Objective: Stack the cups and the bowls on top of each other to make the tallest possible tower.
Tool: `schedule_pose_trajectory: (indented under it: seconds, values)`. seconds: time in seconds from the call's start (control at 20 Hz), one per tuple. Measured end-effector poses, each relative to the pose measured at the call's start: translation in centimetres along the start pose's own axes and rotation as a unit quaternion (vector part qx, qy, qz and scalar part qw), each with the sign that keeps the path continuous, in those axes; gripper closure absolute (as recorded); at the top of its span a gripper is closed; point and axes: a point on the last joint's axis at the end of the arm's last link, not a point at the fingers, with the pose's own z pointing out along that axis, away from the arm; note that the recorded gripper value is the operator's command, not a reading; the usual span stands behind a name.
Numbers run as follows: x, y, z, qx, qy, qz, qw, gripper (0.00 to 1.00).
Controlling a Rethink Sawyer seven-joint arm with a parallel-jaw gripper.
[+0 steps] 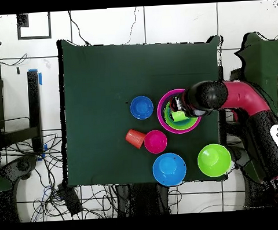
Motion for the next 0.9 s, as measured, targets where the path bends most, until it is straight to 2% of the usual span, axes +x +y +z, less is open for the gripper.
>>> schedule_pose_trajectory:
  seconds: [0.45,0.9]
  values:
    - [-1.2,-0.7,1.4,-0.011,-0.009,-0.033,0.9994,0.0]
    - [-2.4,-0.6,2.2,-0.014,-0.014,-0.062,0.9978,0.0]
